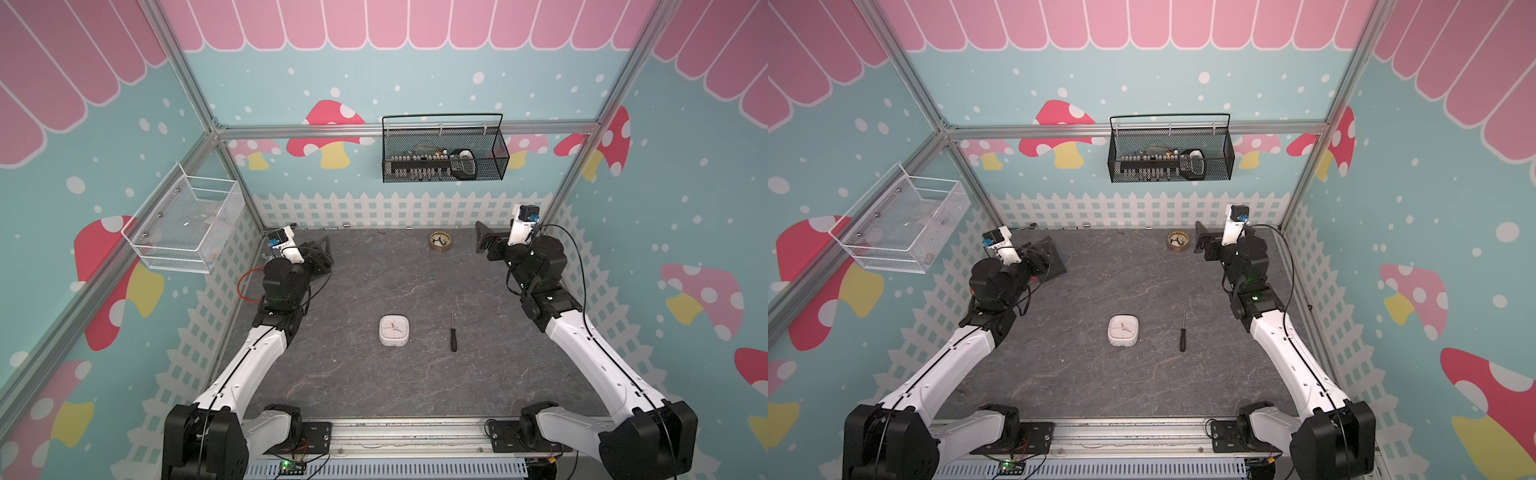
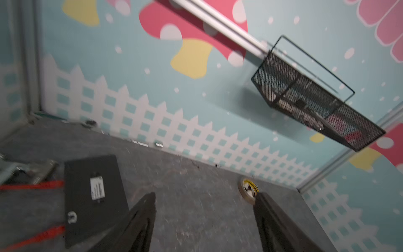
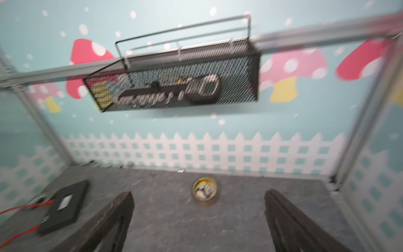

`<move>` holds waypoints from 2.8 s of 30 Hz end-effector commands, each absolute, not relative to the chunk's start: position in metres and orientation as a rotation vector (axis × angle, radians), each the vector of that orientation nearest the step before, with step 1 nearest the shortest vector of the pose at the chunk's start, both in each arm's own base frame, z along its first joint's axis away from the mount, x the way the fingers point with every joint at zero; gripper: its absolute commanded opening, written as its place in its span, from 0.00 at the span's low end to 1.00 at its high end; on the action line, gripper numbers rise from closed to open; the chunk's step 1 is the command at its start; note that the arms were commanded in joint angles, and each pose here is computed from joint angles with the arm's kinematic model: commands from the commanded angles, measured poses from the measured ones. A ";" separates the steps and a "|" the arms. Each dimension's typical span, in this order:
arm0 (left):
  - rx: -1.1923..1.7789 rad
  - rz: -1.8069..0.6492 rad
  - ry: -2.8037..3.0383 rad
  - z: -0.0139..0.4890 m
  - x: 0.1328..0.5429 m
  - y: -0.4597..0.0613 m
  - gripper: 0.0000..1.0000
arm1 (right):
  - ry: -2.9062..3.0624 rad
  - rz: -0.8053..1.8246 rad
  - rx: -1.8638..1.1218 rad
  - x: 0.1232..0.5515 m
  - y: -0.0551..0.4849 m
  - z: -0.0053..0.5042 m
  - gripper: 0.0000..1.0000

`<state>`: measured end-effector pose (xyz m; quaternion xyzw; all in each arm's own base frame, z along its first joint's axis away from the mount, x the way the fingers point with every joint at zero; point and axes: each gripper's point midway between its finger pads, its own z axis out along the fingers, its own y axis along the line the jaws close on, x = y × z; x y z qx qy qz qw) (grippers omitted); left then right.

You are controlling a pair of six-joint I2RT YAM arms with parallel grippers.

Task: Remove the battery from the alarm
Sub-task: Adjust the alarm at the center of the board.

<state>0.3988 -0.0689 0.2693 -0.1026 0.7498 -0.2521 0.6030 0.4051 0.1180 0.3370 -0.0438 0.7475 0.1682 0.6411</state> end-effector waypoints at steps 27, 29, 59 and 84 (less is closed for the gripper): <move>-0.192 -1.445 2.478 0.060 0.265 -0.219 0.90 | 2.692 1.072 -0.294 0.274 0.312 0.048 0.38; -0.200 -1.464 2.484 0.055 0.263 -0.223 0.90 | 2.709 1.058 -0.285 0.273 0.310 0.041 0.38; -0.168 -1.395 2.462 0.065 0.269 -0.216 0.37 | 2.764 1.056 -0.283 0.271 0.308 0.019 0.24; 0.170 0.117 2.501 0.194 0.329 -0.193 0.00 | 2.316 0.602 -0.104 0.299 0.196 0.243 0.45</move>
